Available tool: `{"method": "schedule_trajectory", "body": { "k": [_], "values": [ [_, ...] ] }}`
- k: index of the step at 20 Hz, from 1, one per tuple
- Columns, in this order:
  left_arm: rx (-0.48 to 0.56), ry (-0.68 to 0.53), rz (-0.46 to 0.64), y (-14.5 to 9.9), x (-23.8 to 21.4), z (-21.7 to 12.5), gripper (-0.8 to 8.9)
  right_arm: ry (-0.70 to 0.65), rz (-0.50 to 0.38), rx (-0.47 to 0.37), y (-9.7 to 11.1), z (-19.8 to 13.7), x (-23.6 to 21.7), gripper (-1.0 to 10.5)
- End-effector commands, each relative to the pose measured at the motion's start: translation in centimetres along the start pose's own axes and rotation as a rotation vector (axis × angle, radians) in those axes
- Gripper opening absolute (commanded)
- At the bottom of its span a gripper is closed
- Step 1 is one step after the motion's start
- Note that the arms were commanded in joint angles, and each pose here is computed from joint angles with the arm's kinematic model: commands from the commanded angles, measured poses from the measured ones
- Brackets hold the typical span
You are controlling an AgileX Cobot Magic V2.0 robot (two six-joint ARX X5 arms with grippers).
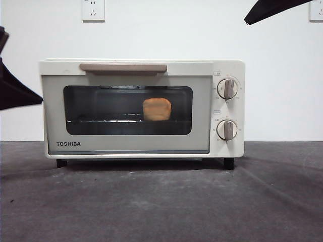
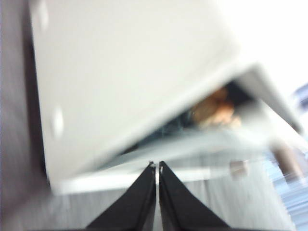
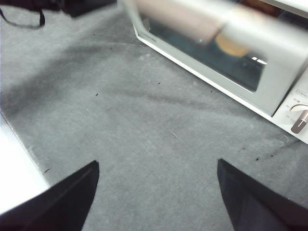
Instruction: The left arm flap open the oven, the right arm pick bread and place it into oven, the left arm flap close the oven
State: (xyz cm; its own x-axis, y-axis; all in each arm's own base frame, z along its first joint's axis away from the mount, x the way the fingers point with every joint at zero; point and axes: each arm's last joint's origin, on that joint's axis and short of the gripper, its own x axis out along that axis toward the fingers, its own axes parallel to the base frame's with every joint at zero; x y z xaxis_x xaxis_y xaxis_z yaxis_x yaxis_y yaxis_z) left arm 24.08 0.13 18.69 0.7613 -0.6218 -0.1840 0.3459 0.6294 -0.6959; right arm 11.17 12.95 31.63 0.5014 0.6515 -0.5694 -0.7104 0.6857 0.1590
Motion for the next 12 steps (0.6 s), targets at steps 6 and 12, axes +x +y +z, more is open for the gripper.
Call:
{"method": "schedule_trajectory", "body": {
  "k": [6,12],
  "values": [
    [-0.019,0.006,-0.044,-0.3,0.0,0.4,0.16,-0.011,0.007,0.004,0.2,0.2,0.0,3.9],
    [0.059,0.035,0.037,-2.7,-1.4,0.6,0.19,-0.028,0.004,0.003,0.2,0.4,0.0,3.9]
  ]
}}
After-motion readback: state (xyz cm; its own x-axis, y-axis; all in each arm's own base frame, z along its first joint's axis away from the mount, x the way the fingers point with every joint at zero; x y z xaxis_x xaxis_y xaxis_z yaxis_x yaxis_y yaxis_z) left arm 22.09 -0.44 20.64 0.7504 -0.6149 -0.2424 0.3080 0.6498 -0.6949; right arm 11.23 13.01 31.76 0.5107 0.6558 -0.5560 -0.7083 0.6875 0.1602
